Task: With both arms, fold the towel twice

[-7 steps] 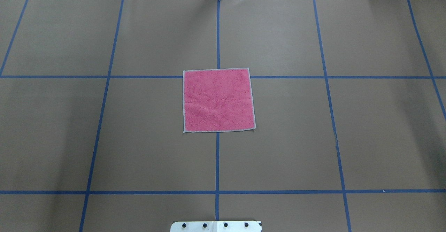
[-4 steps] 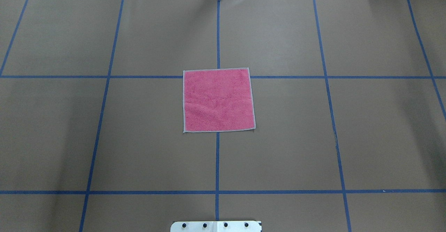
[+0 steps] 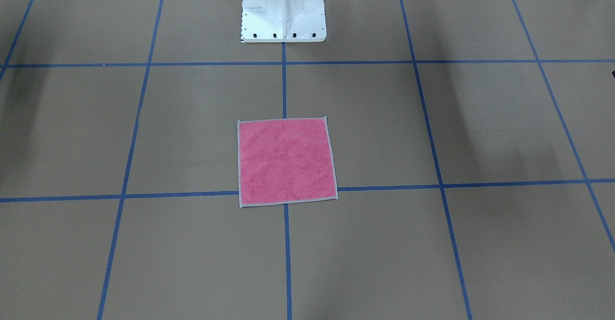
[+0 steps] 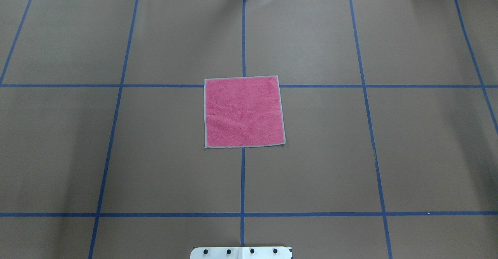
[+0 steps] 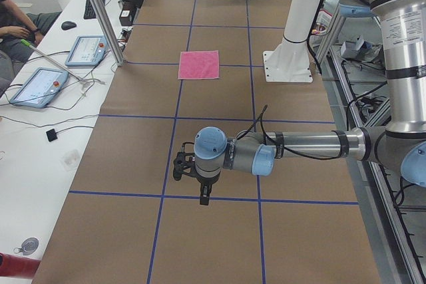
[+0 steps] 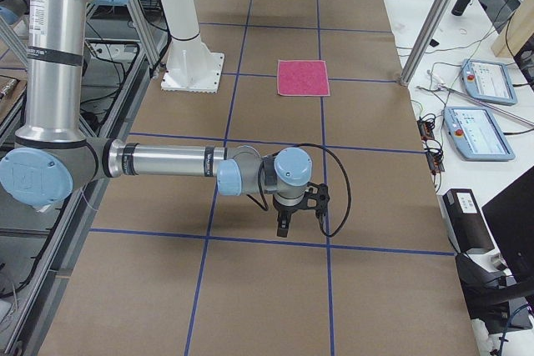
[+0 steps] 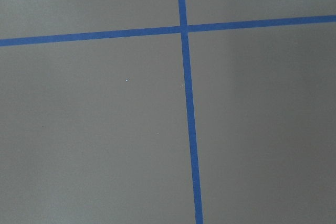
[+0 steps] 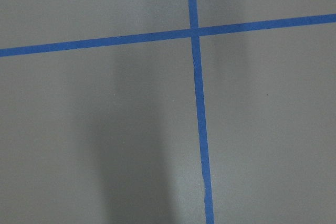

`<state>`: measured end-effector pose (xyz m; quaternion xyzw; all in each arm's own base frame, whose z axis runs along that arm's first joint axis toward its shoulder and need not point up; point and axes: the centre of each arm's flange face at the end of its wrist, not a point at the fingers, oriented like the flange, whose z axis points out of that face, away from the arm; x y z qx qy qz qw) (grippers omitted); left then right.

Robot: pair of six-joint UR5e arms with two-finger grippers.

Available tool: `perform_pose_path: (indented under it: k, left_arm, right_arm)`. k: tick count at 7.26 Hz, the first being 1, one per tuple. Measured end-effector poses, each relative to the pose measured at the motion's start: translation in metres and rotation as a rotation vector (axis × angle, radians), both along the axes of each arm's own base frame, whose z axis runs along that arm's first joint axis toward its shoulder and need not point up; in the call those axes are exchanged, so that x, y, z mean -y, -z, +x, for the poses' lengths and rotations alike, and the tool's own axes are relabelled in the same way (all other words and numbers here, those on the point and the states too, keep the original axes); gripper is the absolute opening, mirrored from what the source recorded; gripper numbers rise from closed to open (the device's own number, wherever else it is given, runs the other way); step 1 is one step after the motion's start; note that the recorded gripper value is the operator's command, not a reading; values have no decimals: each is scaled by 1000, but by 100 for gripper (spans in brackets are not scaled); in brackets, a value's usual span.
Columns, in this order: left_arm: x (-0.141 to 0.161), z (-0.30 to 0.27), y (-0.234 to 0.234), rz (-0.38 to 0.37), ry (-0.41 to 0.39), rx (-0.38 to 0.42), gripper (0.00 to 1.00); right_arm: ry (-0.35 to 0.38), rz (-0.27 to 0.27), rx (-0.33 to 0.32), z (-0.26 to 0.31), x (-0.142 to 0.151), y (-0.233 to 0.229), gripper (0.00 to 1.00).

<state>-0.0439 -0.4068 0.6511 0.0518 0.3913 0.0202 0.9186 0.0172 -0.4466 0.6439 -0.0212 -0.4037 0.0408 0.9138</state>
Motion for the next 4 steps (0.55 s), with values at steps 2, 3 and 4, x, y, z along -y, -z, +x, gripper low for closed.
perform_pose_path:
  k: [2, 3, 4]
  left_arm:
    - [3, 1, 4, 10, -3, 0, 100]
    - [5, 2, 6, 16, -3, -1, 100]
    - [6, 2, 8, 22, -4, -1, 100]
  right_arm:
    - [2, 13, 5, -1, 4, 4, 100]
    - [3, 16, 7, -1, 5, 4, 100]
    - [4, 20, 8, -2, 6, 5, 100]
